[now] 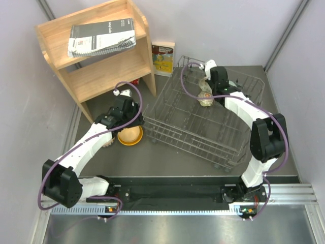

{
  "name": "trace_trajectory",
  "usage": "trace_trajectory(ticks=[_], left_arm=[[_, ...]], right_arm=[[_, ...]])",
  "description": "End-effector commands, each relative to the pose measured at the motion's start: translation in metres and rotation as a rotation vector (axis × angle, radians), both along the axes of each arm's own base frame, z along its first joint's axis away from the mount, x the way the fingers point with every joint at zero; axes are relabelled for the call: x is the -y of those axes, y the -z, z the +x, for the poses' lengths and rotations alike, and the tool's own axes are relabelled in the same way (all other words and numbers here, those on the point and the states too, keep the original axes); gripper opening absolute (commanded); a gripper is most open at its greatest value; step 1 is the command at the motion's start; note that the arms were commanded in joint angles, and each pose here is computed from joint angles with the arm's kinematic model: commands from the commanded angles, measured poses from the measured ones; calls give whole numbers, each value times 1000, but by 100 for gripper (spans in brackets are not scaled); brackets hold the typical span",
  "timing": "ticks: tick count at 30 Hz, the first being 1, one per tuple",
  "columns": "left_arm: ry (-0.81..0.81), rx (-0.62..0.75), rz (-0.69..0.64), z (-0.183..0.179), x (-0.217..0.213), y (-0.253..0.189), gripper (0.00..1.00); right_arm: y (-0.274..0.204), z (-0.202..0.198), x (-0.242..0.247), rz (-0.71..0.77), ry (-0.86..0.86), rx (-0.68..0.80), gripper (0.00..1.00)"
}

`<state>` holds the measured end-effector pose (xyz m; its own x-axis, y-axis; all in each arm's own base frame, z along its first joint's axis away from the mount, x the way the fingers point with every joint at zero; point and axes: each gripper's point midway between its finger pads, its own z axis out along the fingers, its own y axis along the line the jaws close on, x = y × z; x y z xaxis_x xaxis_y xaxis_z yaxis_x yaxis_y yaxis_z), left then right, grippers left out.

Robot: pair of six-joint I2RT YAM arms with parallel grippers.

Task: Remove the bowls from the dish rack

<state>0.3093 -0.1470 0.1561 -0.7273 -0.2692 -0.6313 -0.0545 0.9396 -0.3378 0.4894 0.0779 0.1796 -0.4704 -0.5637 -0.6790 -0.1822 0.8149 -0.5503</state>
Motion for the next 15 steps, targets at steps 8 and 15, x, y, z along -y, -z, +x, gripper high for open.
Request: trace_trajectory(ticks=[8, 15], left_arm=[[29, 70, -62, 14, 27, -19, 56], [5, 99, -40, 17, 20, -26, 57]], right_arm=[[-231, 24, -48, 316, -99, 624, 0], [-236, -2, -40, 353, -92, 620, 0]])
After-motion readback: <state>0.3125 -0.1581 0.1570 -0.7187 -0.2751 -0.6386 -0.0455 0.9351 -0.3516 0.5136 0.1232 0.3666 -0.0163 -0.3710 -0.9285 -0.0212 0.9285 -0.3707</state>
